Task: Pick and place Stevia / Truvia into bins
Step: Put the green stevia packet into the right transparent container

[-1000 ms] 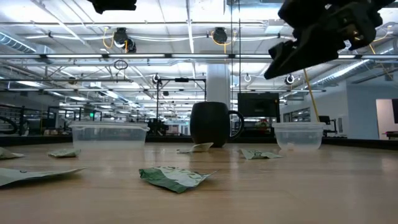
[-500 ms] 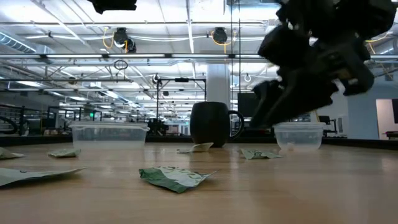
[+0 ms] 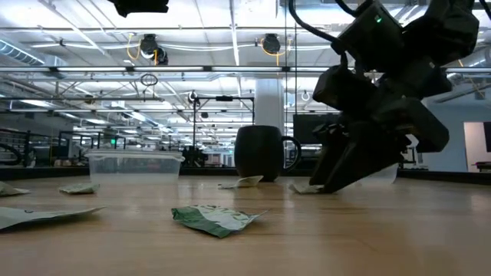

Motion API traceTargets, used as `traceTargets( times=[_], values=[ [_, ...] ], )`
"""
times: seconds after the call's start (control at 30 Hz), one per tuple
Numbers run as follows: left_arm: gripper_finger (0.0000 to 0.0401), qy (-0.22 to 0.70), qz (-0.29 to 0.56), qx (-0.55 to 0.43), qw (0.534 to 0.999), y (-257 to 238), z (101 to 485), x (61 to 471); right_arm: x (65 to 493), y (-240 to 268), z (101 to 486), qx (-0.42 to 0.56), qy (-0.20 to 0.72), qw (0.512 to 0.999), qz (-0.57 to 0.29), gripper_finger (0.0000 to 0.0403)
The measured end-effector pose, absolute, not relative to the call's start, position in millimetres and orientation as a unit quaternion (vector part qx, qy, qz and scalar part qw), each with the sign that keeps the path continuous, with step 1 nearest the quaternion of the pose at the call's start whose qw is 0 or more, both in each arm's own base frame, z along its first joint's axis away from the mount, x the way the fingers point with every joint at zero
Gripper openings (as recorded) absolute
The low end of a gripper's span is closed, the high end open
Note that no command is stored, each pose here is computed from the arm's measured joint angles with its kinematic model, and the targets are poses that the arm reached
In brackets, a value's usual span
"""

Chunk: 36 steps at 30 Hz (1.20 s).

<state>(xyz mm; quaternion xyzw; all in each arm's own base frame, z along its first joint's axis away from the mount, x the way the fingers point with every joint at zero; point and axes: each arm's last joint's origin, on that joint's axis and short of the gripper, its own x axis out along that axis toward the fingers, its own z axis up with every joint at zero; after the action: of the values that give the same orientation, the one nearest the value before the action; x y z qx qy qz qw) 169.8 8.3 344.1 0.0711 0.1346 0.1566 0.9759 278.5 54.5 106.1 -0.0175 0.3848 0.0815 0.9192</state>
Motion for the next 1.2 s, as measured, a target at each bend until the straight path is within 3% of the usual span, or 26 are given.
traceTargets(
  times=[0.33, 0.7, 1.0, 1.2],
  values=[
    [0.0175, 0.135, 0.157, 0.071, 0.976, 8.3, 344.1, 169.8, 282.4, 42.1, 92.6, -0.025, 0.401, 0.913, 0.068, 0.0137],
    [0.0175, 0.134, 0.157, 0.067, 0.976, 8.1, 343.9, 169.9, 284.5, 42.0, 100.0, -0.052, 0.374, 0.923, 0.077, 0.001],
    [0.0175, 0.132, 0.144, 0.054, 0.979, 7.3, 343.8, 170.1, 282.3, 40.0, 133.5, -0.051, 0.317, 0.946, 0.051, 0.0011],
    [0.0175, 0.132, 0.144, 0.053, 0.979, 7.3, 343.8, 170.1, 262.2, 28.2, 172.9, -0.094, 0.299, 0.945, -0.094, 0.001]
  ],
)
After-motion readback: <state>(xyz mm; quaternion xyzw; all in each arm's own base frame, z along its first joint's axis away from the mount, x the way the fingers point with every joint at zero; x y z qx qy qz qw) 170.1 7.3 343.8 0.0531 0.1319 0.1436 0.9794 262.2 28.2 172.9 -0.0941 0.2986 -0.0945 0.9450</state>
